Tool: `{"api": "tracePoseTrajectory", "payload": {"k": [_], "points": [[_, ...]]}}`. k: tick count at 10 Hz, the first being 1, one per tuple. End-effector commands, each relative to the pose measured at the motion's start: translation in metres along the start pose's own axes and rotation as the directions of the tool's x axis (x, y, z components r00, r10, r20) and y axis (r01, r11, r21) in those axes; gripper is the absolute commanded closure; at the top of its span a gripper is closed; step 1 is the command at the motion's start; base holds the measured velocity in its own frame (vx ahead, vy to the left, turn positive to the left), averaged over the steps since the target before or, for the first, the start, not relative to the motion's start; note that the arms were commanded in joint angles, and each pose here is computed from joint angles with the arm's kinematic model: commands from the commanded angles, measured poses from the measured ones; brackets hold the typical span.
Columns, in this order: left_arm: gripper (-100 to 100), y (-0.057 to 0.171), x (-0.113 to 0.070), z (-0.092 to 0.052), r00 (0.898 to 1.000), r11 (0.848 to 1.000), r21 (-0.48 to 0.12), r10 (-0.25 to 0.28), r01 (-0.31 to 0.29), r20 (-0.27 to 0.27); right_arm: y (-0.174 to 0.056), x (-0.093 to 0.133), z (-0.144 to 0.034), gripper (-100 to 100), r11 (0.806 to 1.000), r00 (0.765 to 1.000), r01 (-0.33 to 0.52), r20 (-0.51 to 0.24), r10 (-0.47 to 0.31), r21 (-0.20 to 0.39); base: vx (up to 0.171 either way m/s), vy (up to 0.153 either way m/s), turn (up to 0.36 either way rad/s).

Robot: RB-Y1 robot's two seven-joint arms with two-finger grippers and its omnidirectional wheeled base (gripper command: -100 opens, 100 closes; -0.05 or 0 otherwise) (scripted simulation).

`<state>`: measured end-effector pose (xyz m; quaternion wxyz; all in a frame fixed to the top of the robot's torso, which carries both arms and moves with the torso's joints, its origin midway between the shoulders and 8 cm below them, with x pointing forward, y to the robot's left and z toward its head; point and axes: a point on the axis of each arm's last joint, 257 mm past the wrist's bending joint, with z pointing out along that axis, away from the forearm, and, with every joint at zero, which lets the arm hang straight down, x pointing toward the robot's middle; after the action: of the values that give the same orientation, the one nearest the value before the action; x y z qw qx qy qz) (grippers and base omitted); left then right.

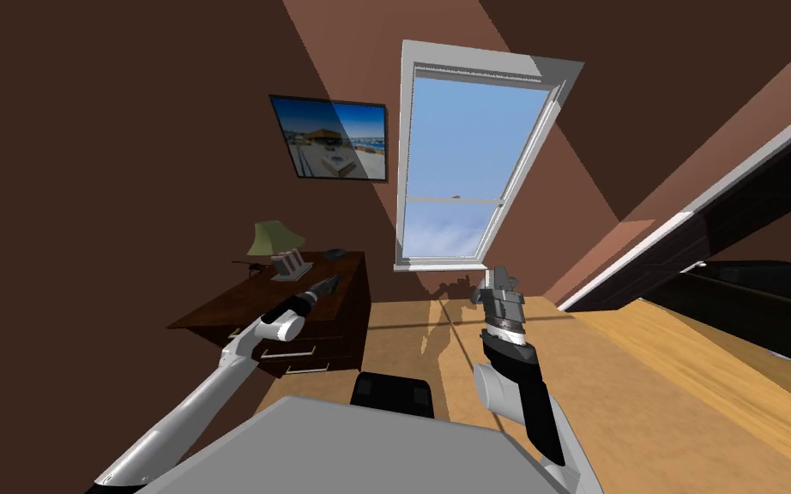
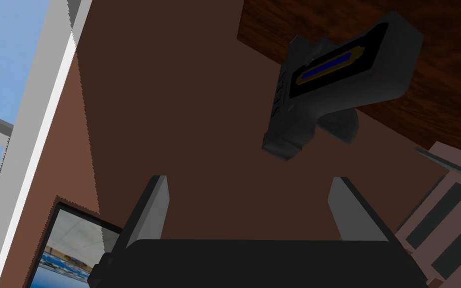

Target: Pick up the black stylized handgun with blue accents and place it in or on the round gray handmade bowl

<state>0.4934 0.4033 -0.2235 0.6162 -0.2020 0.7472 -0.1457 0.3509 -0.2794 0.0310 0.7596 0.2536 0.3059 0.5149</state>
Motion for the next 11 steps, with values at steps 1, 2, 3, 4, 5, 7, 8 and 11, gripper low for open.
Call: {"api": "tracePoseTrajectory", "payload": {"k": [1,2,3,4,5,7,8,11], "points": [[-100,0.023,0.004,0.003,0.998,0.998,-0.043,0.042,-0.044,-0.050,0.000,0.000,0.000,0,1.000,1.000,0.000,0.000,0.000,0.000,-0.053,0.019,-0.238],[-100,0.039,0.004,0.004,0.994,0.994,-0.071,0.074,-0.080,-0.082,0.000,0.000,0.000,0,1.000,1.000,0.000,0.000,0.000,0.000,-0.089,0.030,-0.373],[-100,0.041,0.007,0.003,0.993,0.993,-0.079,0.076,-0.083,-0.094,0.000,0.000,0.000,0,1.000,1.000,0.000,0.000,0.000,0.000,-0.066,0.017,-0.136],[-100,0.060,0.007,0.003,0.985,0.986,-0.111,0.106,-0.121,-0.136,0.000,0.000,0.000,0,1.000,1.000,0.000,0.000,0.000,0.000,-0.055,0.005,-0.194],[-100,0.060,0.007,0.003,0.985,0.986,-0.112,0.106,-0.121,-0.137,0.000,0.000,0.000,0,1.000,1.000,0.000,0.000,0.000,0.000,-0.045,0.006,-0.133],[-100,0.078,0.007,0.001,0.975,0.977,-0.143,0.132,-0.158,-0.179,0.000,0.000,0.000,0,1.000,1.000,0.000,0.000,0.000,0.000,-0.041,-0.001,-0.160],[-100,0.095,0.006,-0.001,0.963,0.966,-0.172,0.155,-0.194,-0.219,0.000,0.000,0.000,0,1.000,1.000,0.000,0.000,0.000,0.000,-0.047,0.004,-0.204],[-100,0.127,-0.001,-0.008,0.938,0.940,-0.222,0.190,-0.259,-0.291,0.000,0.000,0.000,0,1.000,1.000,0.000,0.000,0.000,0.000,-0.055,0.003,-0.192]]}}
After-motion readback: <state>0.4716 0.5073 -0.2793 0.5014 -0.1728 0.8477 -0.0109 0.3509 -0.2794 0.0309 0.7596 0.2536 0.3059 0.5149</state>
